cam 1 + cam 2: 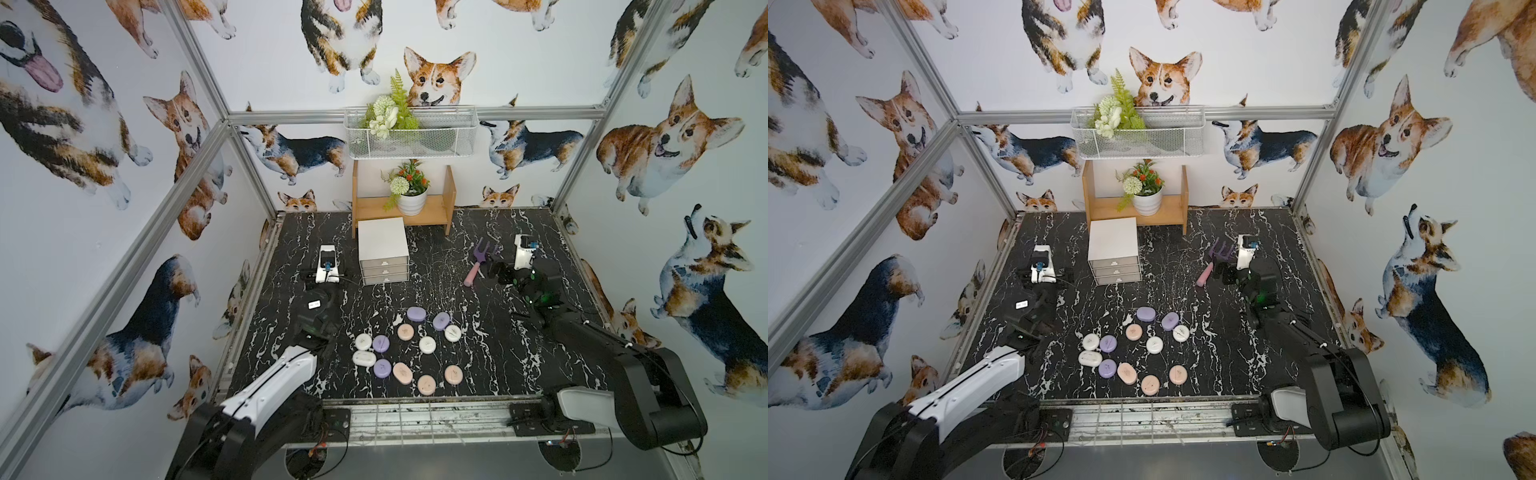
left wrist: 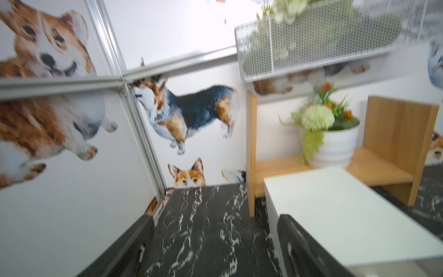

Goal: Put the bluetooth earphones in the drawer according to color
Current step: Adjust the storage box at the center of the board.

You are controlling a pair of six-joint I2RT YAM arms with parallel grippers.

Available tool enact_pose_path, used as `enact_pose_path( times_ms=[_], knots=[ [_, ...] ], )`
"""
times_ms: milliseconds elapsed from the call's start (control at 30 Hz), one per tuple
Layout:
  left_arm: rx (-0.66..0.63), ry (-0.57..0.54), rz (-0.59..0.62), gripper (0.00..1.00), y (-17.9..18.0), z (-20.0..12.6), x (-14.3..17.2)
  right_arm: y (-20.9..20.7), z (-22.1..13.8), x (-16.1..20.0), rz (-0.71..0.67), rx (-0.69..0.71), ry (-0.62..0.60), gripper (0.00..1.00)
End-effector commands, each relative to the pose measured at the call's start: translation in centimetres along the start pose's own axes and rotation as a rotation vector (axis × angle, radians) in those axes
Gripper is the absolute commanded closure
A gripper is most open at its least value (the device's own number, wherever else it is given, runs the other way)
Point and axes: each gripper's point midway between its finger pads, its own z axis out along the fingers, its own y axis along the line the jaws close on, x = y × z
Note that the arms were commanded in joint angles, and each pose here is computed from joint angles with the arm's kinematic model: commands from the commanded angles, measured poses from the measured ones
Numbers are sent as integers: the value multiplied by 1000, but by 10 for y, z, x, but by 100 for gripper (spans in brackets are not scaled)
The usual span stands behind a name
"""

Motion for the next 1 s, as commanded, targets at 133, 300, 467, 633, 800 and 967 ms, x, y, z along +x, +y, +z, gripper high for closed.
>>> enact_pose_path(
  times_ms=[133, 300, 467, 633, 800, 967],
  knots=[
    [20, 405, -90, 20, 2, 22, -2, 44, 30, -14, 309, -154, 232, 0],
    [160, 576, -180, 20, -39, 52, 19, 109, 54, -17, 324, -316, 345, 13],
    [267, 638, -381, 21, -56, 76, 33, 158, 74, -18, 353, -433, 416, 69],
    [309, 752, -453, 19, -60, 86, 62, 186, 95, -6, 346, -453, 499, 60],
    [377, 856, -501, 18, -77, 91, 91, 213, 115, 12, 312, -459, 579, 54],
    [396, 944, -513, 17, -90, 94, 118, 227, 134, 36, 279, -421, 650, 50]
  ],
)
